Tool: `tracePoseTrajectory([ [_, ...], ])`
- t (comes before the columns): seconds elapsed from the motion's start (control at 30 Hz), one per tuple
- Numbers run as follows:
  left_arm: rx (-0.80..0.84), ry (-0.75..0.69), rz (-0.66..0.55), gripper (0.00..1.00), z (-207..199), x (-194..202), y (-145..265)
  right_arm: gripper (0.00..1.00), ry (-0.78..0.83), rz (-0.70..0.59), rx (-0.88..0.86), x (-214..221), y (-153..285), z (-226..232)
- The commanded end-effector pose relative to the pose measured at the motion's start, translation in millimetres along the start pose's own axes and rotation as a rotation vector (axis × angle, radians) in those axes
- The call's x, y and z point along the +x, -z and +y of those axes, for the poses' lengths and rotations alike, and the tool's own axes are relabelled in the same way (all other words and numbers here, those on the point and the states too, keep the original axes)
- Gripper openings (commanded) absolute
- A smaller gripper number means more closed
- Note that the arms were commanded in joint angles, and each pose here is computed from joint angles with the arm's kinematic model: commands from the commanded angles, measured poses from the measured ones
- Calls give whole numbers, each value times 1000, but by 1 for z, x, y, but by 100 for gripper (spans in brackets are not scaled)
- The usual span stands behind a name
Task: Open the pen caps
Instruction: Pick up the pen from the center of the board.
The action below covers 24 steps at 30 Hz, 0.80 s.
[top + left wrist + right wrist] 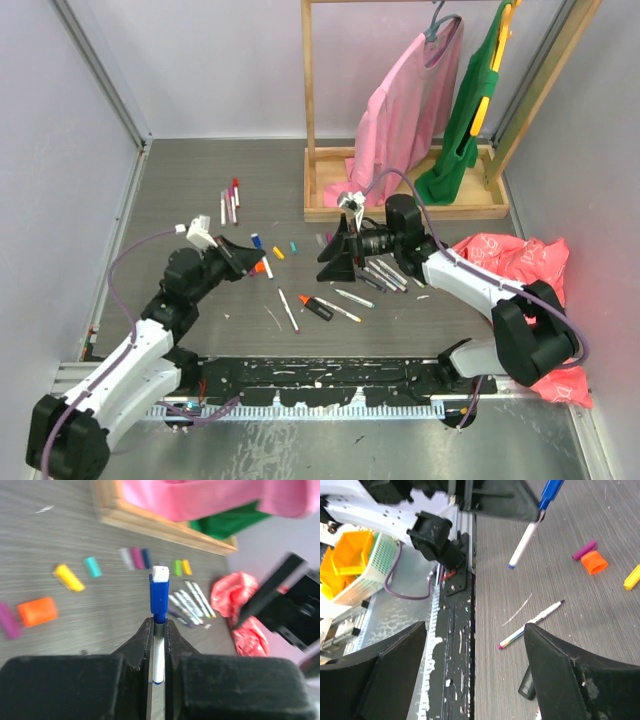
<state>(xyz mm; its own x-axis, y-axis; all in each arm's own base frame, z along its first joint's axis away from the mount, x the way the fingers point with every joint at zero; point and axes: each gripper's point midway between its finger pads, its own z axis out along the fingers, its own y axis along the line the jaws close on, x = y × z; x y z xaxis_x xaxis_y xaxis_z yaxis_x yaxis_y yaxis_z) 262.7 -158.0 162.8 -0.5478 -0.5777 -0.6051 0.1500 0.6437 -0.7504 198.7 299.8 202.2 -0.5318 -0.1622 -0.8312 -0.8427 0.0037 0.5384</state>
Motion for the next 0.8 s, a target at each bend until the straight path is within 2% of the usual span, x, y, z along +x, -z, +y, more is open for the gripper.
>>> tracePoseTrajectory([
  [0.0,327,0,-247,0,-96,-37,16,85,141,-156,-70,-48,3,28],
  [0.17,453,-31,-278,0,-137,-23,24,85,120,-154,-59,-46,2,23],
  [0.43,527,-120,-257,0,-181,14,19,83,88,-145,-85,-43,-2,27],
  [0.77,530,-143,-277,0,-190,19,21,78,15,-114,-68,-33,-11,19],
])
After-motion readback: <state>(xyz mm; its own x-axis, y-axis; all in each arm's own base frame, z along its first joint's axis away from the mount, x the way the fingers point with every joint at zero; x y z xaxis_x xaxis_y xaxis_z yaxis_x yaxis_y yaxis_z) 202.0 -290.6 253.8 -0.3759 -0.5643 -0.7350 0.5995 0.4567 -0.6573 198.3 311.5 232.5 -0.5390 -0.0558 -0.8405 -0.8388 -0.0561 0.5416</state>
